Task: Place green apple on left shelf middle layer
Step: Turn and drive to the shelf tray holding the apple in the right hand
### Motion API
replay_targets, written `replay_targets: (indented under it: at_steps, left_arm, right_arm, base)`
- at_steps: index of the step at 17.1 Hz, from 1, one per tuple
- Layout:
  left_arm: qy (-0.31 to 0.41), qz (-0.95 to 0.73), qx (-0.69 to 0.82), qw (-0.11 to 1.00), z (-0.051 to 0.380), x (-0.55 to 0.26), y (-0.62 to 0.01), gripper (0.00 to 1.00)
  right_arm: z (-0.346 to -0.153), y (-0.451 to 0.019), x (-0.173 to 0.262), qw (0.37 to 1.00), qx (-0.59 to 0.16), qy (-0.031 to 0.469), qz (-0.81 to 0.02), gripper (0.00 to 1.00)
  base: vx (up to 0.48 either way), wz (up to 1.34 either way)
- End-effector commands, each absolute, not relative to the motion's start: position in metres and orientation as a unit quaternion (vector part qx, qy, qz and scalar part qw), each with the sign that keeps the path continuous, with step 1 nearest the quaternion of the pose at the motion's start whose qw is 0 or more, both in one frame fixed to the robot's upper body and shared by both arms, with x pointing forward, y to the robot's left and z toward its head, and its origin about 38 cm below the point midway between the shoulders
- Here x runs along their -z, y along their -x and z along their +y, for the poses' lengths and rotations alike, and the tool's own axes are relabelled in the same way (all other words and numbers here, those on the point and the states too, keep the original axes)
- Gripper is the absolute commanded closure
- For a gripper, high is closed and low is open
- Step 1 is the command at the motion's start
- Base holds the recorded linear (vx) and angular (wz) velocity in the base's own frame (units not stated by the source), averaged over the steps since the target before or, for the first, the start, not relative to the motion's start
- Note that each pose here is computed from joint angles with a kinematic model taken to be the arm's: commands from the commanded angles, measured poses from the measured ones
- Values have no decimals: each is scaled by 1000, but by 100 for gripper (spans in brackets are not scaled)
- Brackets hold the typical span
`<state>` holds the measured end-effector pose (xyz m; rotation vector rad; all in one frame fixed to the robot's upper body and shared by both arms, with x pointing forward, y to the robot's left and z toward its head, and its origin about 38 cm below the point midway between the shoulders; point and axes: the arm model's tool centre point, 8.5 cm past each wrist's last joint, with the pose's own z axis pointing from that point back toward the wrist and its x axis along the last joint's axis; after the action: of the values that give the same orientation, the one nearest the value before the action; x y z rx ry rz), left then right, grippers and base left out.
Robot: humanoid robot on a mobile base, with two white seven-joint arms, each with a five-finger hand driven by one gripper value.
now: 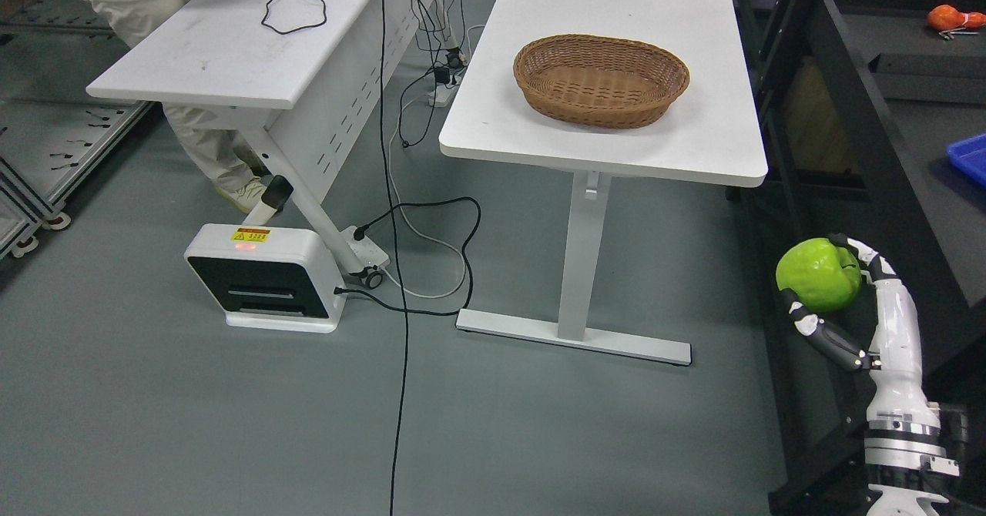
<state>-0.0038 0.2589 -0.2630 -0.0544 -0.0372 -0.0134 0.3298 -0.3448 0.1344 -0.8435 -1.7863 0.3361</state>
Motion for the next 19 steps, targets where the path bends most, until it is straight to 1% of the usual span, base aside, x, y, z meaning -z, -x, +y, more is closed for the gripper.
replay_targets:
  at_steps: [1,5,6,9,12,19]
  left_arm:
    - [18,-19,7,1000,270,262,4,0]
    - [18,-18,7,1000,270,262,4,0]
    - [18,-18,7,1000,270,262,4,0]
    - [18,-18,7,1000,270,262,4,0]
    - [19,-19,7,1000,270,262,4,0]
    - [19,-19,7,1000,270,262,4,0]
  right_arm:
    - [-353,-327,-136,539,-142,364,-746,100]
    - [-354,-326,-134,540,-142,364,-745,100]
    - [-357,-325,-135,540,-139,368,-744,100]
    - [-357,-325,-135,540,-139,369,-744,100]
    - [-357,-323,-133,542,-139,368,-742,100]
    - [-357,-323,-133,543,-140,368,-742,100]
  base:
    - [-372,43]
    - [-348,-30]
    - [-307,-337]
    - [-243,-486]
    - [-95,-997]
    - [37,-1111]
